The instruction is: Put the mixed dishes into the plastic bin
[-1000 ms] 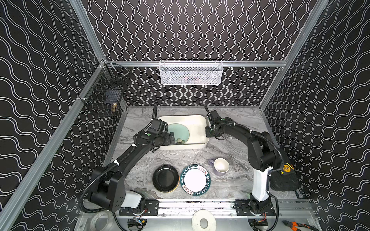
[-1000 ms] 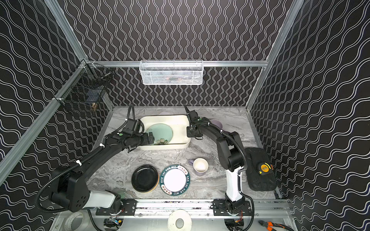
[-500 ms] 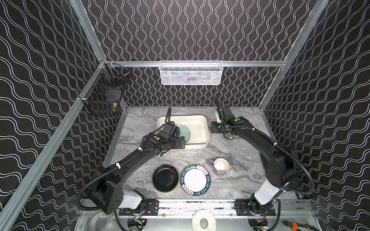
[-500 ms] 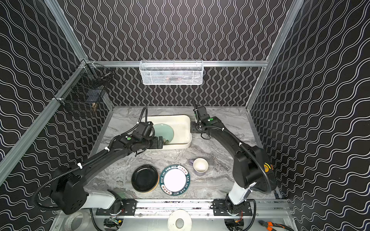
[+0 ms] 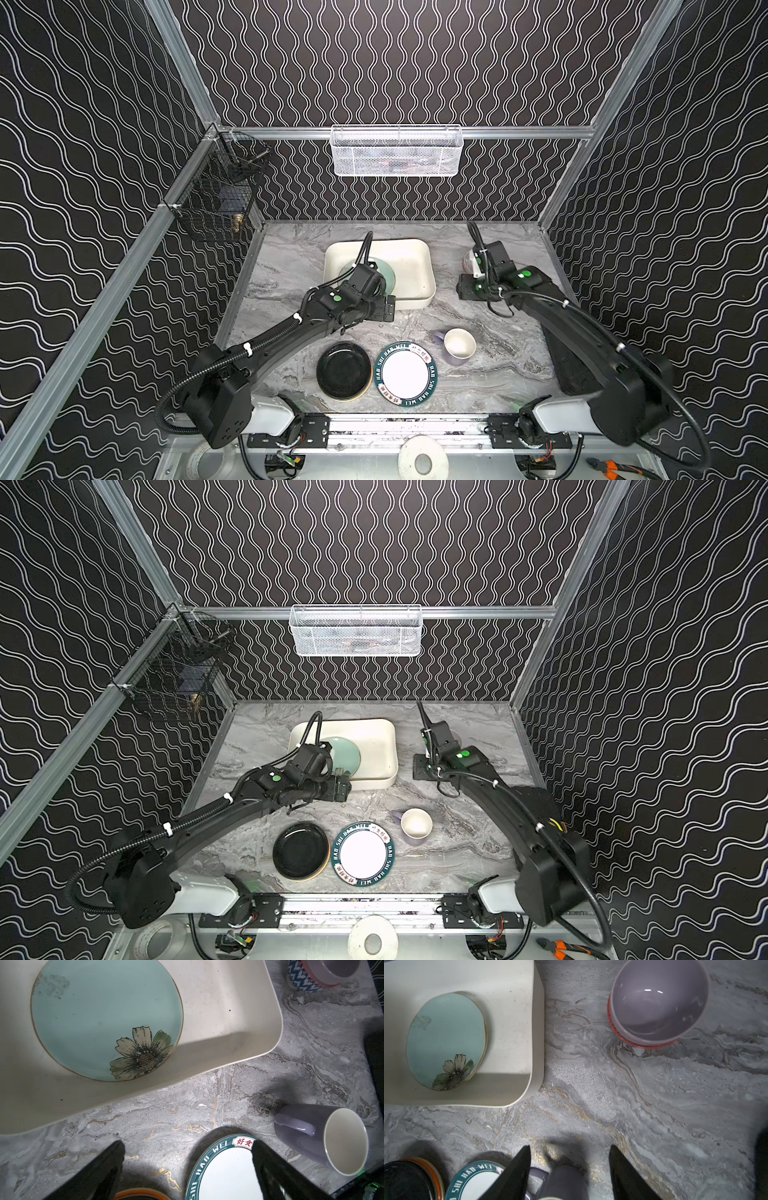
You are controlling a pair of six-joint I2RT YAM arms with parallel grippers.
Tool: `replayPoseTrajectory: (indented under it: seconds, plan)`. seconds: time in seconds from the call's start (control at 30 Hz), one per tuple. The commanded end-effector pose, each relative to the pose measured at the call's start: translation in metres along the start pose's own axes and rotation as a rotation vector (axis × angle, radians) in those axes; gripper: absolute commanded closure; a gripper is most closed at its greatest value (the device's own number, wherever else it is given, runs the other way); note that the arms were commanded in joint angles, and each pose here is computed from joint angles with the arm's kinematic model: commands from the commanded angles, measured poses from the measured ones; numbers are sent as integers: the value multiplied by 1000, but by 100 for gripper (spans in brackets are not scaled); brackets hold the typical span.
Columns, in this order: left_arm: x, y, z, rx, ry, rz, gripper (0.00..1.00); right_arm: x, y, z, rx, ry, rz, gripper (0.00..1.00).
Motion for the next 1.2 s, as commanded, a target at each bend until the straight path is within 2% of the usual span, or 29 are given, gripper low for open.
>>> replayPoseTrajectory:
  seconds: [0.0,0.1,0.33,0.5,0.77,1.17]
  plan:
    - [-2,-8,2,6,-25,25,1,11,-4,26,-56,79,6,40]
    - [-5,-19,10,-24,-24,27,1,13,-5,47,-81,124,4,41]
    - [-9,-53,33,-171,-26,-24,1,5,-8,90,-134,207,34,45]
    - [-11,-58,40,-192,-20,-17,1,-8,-4,105,-135,255,28,50]
    - [-10,-51,45,-200,-21,-39,1,-34,1,111,-111,306,17,56]
    - [-10,-43,50,-200,-17,-71,1,-50,-1,103,-43,329,111,80]
Point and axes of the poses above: each gripper's point midway between its finger pads, its own x axis back along the fingers, its own y axis along the line the jaws close on, z = x × y, the point moved 9 cm from there along x, back along the fingers, and after that the axes turned 6 degrees about x, right-handed, at the moved point
